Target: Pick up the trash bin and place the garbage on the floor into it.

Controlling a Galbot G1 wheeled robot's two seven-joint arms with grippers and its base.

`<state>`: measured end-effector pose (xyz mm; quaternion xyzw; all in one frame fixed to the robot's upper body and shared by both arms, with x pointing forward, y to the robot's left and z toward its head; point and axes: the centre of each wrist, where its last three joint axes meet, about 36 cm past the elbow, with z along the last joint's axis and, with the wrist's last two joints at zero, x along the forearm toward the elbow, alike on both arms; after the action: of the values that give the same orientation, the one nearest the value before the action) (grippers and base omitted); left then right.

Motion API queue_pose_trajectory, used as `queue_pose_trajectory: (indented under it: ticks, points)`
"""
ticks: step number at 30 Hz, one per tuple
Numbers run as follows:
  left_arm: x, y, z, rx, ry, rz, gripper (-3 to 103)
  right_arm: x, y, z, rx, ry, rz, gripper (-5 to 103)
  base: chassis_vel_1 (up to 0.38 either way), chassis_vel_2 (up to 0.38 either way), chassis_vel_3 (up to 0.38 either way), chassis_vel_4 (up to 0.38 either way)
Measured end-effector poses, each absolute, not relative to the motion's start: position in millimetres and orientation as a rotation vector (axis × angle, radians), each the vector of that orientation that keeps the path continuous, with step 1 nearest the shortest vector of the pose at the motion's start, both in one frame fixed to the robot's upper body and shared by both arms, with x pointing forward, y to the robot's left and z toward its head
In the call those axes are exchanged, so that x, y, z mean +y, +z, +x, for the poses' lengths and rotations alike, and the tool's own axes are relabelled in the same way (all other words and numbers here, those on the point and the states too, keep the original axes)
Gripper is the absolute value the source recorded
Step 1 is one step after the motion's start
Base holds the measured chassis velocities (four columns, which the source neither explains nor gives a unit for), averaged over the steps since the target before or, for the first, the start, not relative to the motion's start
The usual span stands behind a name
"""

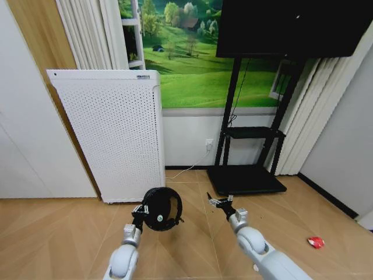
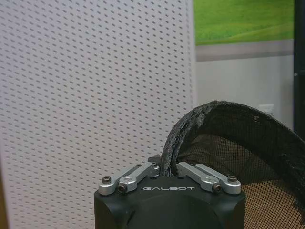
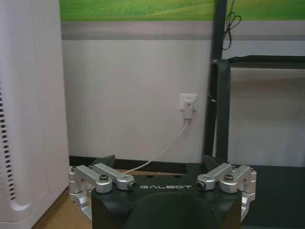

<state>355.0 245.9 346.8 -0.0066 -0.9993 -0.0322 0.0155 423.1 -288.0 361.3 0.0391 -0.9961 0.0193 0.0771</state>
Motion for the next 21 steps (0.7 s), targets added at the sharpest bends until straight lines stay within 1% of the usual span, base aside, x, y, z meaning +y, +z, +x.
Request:
queue_pose_trajectory:
  ticks: [4,7,10,12,16,21]
  points:
    - [260.4,354.6,343.2,-3.125,-0.120,0.048,5,-292.3,361.7,423.6,-2.956,0.073,0.041,100,0.000,0.000,0.000,0.000]
    - [279.6,366.4,327.6,-3.148,-0.152,0.138,5,-303.0,366.2,421.4,-2.919,0.066,-0.099,100,0.000,0.000,0.000,0.000]
    - [282.3,369.0,325.3,-3.152,-0.153,0.150,5,-307.5,367.7,418.8,-2.917,0.061,-0.124,100,0.000,0.000,0.000,0.000]
    - [286.2,374.6,321.5,-3.162,-0.150,0.175,5,-320.1,373.6,410.1,-2.923,0.047,-0.185,100,0.000,0.000,0.000,0.000]
    - [287.1,377.5,318.1,-3.166,-0.142,0.190,5,-328.5,378.8,396.0,-2.931,0.023,-0.221,100,0.000,0.000,0.000,0.000]
    - [287.9,381.7,315.9,-3.175,-0.135,0.199,5,-328.4,380.9,384.2,-2.954,-0.007,-0.214,100,0.000,0.000,0.000,0.000]
